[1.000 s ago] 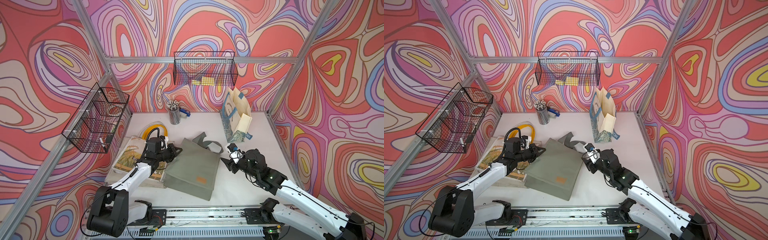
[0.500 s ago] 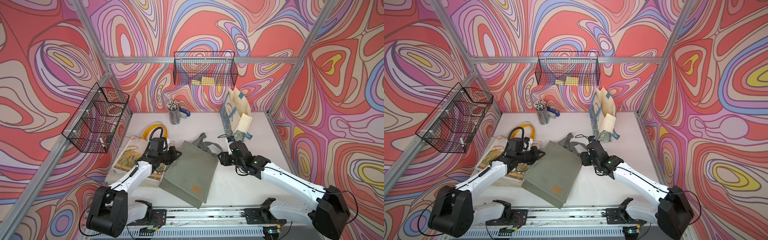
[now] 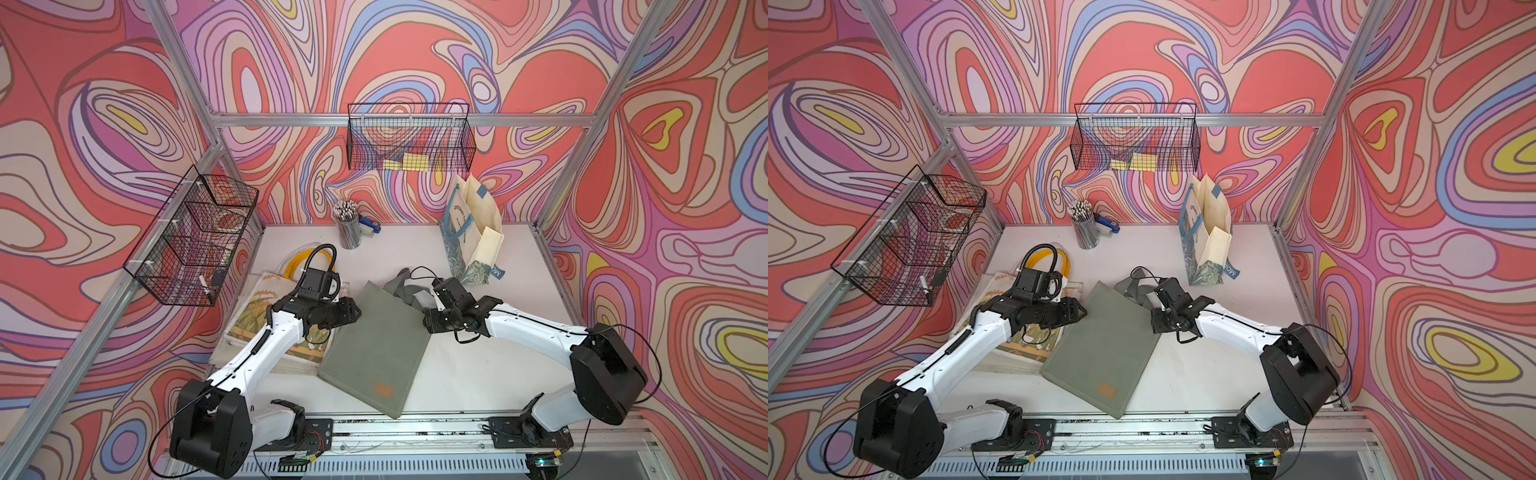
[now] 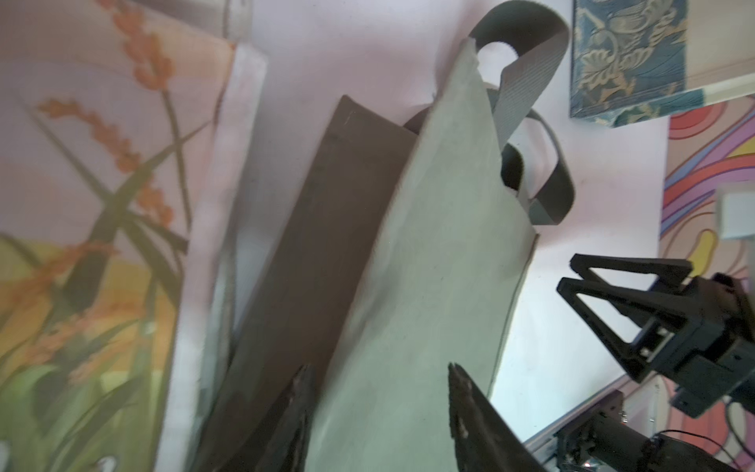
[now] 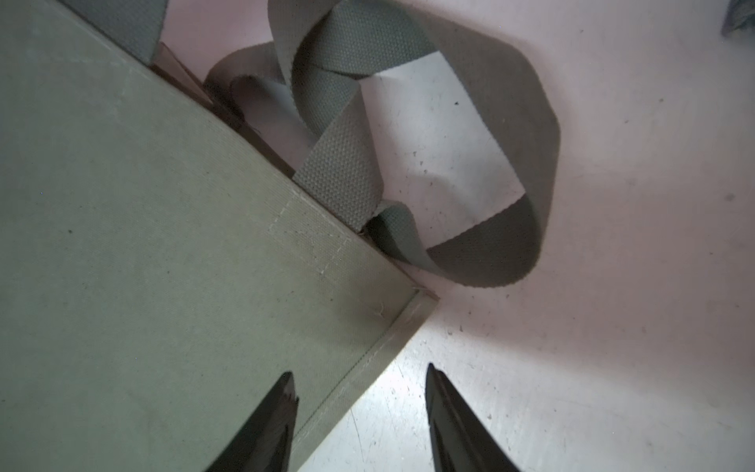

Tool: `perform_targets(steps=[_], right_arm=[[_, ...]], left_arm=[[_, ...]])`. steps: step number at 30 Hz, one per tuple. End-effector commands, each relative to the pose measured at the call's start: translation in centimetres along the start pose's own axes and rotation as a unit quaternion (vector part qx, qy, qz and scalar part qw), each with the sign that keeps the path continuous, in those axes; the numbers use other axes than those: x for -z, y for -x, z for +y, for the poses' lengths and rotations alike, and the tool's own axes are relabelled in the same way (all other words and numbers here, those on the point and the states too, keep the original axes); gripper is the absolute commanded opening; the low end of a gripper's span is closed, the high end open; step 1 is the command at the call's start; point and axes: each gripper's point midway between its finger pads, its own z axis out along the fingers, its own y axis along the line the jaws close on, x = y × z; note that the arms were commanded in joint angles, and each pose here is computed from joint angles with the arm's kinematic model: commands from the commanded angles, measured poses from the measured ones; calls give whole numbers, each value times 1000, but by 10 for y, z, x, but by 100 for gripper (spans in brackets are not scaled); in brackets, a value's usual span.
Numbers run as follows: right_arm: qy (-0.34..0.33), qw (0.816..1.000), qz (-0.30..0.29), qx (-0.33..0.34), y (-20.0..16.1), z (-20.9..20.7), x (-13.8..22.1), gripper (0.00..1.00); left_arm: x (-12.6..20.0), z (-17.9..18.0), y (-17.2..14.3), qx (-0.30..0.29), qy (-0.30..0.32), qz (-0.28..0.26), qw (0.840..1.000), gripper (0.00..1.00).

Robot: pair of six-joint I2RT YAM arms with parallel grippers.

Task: Put away the canvas bag
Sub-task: Place the canvas bag at the center of the board.

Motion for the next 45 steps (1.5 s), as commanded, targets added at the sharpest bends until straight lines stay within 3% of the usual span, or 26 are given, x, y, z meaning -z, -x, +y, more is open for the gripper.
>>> perform_targets(steps=[1,8,12,19,27,31,34,38,45], right_arm=[[1,1000,11,29,2,4,-5,56],[-39,995,36,79,0,3,-20,57],[-67,991,56,97,-6,-4,-29,57],[-116,981,83,134,-9,-22,-45,59],[-123,980,70,142,31,-43,-67,60],[-129,978,37,158,65,-42,-55,61],[-107,987,19,121,79,-39,-33,63],[-20,998,9,52,70,-17,-7,65],[50,995,68,-59,18,-11,-26,67]], left_arm=[[25,11,8,-54,59,-22,997,59],[22,20,0,-101,92,37,990,64],[3,17,-15,-98,64,90,989,65],[-14,10,-17,-95,35,118,988,66],[-25,9,-17,-91,28,133,987,68],[-29,7,-13,-83,27,127,988,68],[-32,5,-9,-75,25,122,989,69],[-40,5,-9,-61,23,120,991,70],[-55,13,-7,-49,40,124,990,71]])
